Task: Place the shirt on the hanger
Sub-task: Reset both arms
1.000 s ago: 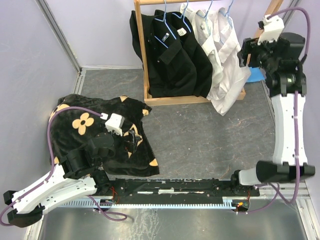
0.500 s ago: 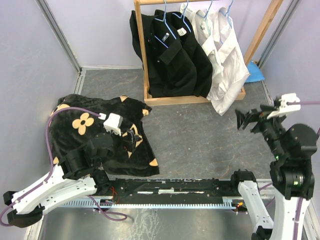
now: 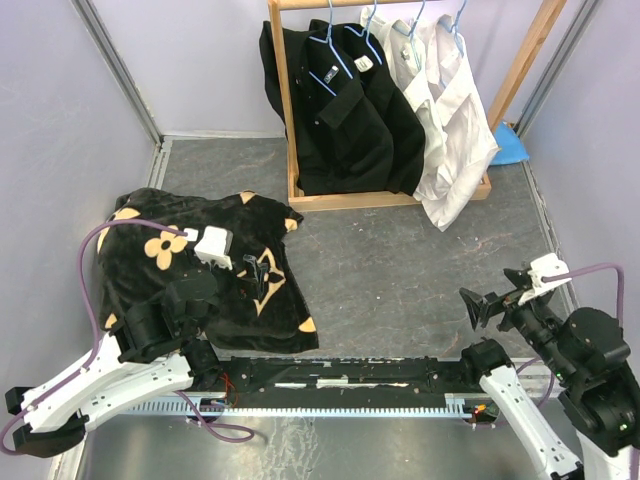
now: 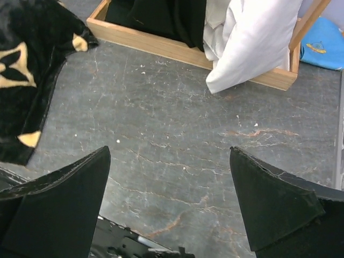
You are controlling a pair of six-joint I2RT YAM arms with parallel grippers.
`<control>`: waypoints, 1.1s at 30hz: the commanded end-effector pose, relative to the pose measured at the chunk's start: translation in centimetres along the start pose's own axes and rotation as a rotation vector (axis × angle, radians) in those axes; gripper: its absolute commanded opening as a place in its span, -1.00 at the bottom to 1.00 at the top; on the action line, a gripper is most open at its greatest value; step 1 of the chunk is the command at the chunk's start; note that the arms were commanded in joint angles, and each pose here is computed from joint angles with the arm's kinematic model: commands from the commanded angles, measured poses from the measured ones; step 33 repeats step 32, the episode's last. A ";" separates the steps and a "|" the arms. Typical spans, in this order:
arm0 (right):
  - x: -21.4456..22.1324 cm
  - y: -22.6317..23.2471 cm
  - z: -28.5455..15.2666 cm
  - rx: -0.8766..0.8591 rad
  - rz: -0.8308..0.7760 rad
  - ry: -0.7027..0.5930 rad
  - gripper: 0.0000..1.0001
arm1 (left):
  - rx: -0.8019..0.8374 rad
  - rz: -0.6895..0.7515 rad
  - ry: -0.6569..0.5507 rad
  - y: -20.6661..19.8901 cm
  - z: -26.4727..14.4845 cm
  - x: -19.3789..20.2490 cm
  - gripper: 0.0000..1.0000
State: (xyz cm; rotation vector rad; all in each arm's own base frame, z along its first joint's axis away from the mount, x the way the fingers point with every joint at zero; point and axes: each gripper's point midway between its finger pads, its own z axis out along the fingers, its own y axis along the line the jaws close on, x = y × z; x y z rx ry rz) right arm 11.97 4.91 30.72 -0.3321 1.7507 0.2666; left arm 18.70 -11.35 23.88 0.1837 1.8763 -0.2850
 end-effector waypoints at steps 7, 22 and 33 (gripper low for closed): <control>-1.6 -3.5 -3.0 0.192 0.079 -0.159 0.99 | -0.041 -0.058 -0.039 0.7 -0.2 -0.9 1.00; 0.1 -6.2 -3.0 0.375 0.311 -0.245 0.99 | -0.046 -0.073 -0.055 1.0 -0.5 -1.2 1.00; 0.3 -6.0 -2.1 0.369 0.290 -0.200 0.99 | -0.045 -0.074 -0.055 1.0 -0.5 -1.2 1.00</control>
